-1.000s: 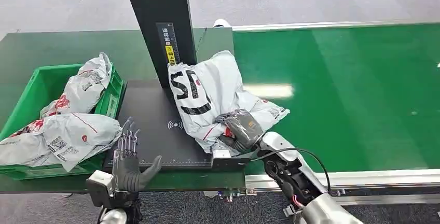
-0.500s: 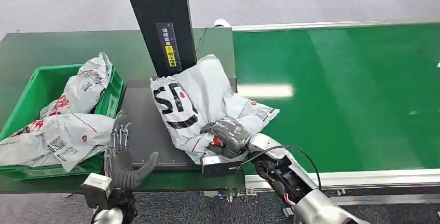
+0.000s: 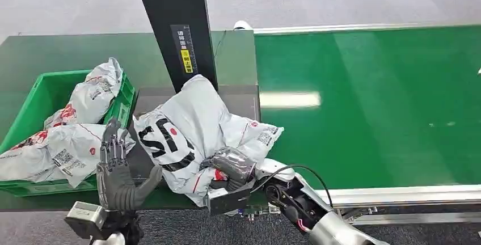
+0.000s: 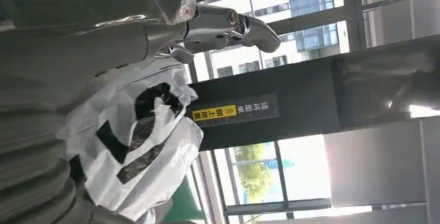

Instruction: Moved the parcel from conveyor to table for the left to box.

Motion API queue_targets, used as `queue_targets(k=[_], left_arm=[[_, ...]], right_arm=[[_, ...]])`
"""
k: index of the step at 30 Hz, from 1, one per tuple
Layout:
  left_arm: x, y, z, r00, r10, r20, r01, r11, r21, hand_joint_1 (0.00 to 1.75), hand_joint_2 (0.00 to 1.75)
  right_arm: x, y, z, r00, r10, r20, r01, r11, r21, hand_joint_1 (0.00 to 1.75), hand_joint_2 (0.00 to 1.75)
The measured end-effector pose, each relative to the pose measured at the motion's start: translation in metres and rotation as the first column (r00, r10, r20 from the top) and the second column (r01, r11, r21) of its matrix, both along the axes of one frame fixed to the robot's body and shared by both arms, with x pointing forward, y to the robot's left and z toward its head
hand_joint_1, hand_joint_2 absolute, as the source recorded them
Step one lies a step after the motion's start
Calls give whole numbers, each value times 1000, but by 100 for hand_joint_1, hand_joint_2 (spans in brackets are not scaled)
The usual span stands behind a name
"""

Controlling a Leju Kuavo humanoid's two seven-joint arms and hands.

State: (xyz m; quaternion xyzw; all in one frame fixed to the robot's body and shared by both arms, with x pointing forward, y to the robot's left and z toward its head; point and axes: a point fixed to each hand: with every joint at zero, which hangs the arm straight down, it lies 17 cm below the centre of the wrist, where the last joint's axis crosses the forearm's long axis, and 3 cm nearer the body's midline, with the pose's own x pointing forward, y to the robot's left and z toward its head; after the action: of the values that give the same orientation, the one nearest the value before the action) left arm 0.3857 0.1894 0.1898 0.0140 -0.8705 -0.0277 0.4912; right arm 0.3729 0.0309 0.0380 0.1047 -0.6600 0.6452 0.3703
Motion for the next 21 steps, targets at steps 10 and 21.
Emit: queue_targets(k=[10,21], left_arm=[[-13,3,5,1000,7,11,-7,1000,-3,0,175],[-19,-20,2,998,-67,6,67,997,24,0,175]], right_arm=[[21,-7,15,990,-107,89,101,992,71,0,175],[37,-35,89,956,-289,43,243,867,434,0,175]])
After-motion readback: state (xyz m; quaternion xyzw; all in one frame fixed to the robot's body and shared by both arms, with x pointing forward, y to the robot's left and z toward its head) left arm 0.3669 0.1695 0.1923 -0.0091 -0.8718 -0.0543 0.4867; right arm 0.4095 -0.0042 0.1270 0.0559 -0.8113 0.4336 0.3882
